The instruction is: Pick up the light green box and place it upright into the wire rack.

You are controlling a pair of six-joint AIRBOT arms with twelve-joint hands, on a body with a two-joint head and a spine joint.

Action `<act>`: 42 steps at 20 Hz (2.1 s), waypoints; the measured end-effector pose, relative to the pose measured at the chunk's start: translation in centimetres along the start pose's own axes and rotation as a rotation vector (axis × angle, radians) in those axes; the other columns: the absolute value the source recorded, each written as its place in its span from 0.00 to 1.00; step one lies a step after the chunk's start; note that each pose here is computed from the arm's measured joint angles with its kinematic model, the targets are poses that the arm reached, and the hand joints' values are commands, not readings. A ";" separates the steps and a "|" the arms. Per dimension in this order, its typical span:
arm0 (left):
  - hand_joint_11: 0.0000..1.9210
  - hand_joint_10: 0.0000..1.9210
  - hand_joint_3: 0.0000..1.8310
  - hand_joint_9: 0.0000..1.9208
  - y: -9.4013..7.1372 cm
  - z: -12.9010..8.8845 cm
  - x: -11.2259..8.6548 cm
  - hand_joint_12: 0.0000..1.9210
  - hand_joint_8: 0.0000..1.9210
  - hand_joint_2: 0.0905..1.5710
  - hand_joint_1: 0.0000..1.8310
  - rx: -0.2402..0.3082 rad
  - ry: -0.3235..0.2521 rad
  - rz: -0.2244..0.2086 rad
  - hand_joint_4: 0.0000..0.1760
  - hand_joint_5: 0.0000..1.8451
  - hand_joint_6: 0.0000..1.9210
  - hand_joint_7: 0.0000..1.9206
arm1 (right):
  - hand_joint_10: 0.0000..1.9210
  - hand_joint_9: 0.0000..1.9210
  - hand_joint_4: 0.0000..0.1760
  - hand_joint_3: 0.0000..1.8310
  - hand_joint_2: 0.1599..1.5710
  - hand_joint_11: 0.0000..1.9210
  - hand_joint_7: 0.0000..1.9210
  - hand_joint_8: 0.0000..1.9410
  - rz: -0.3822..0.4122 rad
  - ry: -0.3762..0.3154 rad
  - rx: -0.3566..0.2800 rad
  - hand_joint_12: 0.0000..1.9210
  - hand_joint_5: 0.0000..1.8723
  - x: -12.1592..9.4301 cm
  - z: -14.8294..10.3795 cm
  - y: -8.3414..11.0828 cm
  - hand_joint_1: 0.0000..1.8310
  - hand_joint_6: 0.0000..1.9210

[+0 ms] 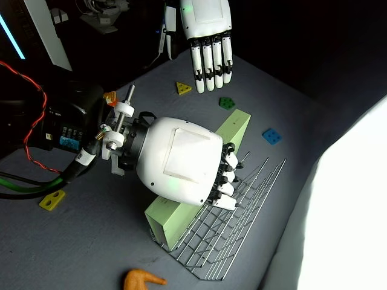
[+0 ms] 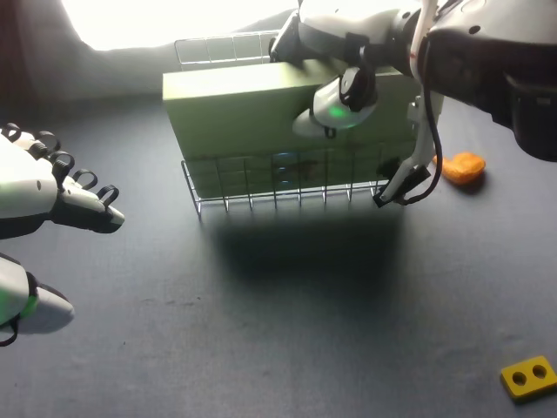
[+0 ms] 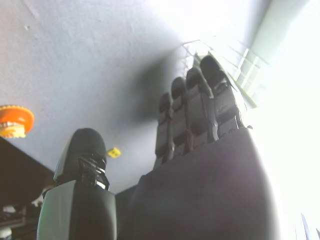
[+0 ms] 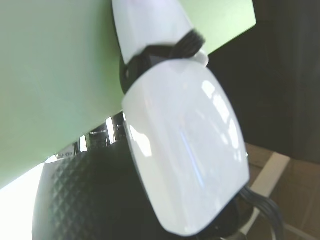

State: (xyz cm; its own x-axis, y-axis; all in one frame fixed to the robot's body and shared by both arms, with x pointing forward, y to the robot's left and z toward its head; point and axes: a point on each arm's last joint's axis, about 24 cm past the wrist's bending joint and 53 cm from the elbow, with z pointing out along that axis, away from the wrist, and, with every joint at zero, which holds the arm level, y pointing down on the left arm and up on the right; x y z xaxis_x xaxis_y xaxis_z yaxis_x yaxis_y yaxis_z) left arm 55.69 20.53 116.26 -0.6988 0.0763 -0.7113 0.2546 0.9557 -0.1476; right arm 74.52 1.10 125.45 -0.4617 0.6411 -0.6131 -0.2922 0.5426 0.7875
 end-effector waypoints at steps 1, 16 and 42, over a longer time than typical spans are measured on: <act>0.00 0.00 0.00 0.11 0.0 0.0 0.0 0.33 0.00 0.79 0.19 0.000 -0.001 0.000 0.01 0.11 0.00 0.13 | 0.81 0.38 0.00 0.00 0.73 0.22 0.46 0.62 0.001 -0.001 0.001 0.95 0.43 -0.1 0.0 -0.1 0.74 0.55; 0.00 0.00 0.00 0.10 0.1 0.0 0.0 0.31 0.00 0.80 0.18 -0.001 -0.001 -0.001 0.04 0.10 0.00 0.12 | 0.14 0.15 0.00 0.00 0.58 0.00 0.19 0.00 0.027 0.018 0.006 0.66 0.16 0.7 0.1 -0.6 0.49 0.00; 0.00 0.00 0.00 0.10 0.2 0.1 0.1 0.29 0.00 0.80 0.18 -0.004 0.004 0.000 0.03 0.11 0.00 0.13 | 0.03 0.12 0.00 0.00 0.57 0.00 0.11 0.00 -0.248 -0.071 -0.127 0.41 0.06 -5.4 -9.9 3.1 0.43 0.00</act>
State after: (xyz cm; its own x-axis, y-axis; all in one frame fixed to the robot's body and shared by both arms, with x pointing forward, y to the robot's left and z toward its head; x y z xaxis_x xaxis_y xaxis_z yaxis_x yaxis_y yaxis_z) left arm 55.71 20.71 116.09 -0.7017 0.0773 -0.7083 0.2515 0.9570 -0.1447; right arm 67.79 -6.08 131.87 -0.3045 0.5363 -0.7872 -0.4934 0.6181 0.6120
